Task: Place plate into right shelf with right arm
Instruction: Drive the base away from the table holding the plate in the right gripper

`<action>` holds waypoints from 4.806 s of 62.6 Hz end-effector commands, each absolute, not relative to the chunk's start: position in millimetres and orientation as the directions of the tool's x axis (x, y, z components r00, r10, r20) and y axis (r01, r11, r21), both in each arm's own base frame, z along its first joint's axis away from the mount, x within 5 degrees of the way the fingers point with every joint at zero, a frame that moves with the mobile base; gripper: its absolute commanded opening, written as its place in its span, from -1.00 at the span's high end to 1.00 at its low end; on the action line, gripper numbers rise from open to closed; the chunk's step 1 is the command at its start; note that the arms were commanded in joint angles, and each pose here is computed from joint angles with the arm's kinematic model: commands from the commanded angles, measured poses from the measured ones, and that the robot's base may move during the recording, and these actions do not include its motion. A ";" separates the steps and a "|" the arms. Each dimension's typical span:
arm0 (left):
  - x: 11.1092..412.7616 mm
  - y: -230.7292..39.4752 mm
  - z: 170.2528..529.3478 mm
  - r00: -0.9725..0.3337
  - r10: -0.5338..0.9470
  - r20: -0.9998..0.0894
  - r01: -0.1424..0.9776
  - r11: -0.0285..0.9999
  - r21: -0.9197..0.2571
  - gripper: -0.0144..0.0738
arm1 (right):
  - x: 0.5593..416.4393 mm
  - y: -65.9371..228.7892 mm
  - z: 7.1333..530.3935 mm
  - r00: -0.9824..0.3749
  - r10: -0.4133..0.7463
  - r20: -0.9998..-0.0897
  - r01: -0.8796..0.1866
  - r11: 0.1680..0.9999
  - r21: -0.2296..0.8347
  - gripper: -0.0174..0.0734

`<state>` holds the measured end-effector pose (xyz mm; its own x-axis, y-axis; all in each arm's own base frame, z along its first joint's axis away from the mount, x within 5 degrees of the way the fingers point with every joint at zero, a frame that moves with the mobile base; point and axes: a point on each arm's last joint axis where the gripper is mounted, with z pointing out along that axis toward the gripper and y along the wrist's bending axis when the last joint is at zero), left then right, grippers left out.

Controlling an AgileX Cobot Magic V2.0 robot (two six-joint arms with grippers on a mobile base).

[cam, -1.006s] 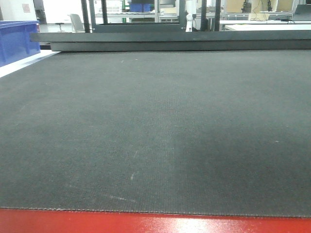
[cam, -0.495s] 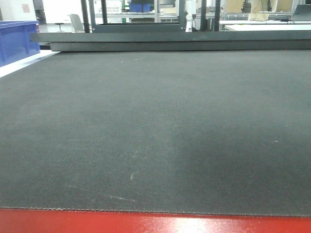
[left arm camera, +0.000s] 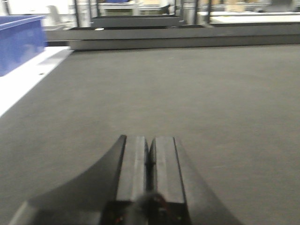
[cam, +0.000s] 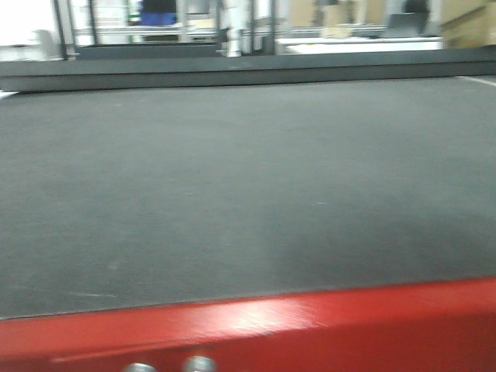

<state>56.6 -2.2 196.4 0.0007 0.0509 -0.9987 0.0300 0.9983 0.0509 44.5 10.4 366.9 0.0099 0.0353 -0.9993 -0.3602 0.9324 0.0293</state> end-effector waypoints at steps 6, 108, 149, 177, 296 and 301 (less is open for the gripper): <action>55.7 -0.8 202.7 0.084 0.044 -0.995 0.011 0.999 0.046 0.78 | 42.3 11.0 383.3 0.120 0.057 -0.991 -0.372 0.928 0.008 0.50; 55.7 -0.8 202.7 0.084 0.044 -0.995 0.011 0.999 0.046 0.78 | 42.3 11.0 383.3 0.120 0.057 -0.991 -0.372 0.928 0.008 0.50; 55.9 -0.8 202.5 0.082 0.045 -0.996 0.011 0.999 0.046 0.78 | 42.8 11.2 383.2 0.119 0.056 -0.991 -0.372 0.928 0.008 0.50; 55.9 -0.8 202.5 0.082 0.045 -0.996 0.011 0.999 0.046 0.78 | 42.8 11.2 383.2 0.119 0.056 -0.991 -0.372 0.928 0.008 0.50; 55.9 -2.2 200.6 0.074 0.043 -0.996 0.036 0.998 0.046 0.78 | 42.8 11.2 383.1 0.118 0.056 -0.991 -0.372 0.928 0.008 0.50; 55.9 -2.2 200.6 0.074 0.043 -0.996 0.036 0.998 0.046 0.78 | 42.8 11.2 383.1 0.118 0.056 -0.991 -0.372 0.928 0.008 0.50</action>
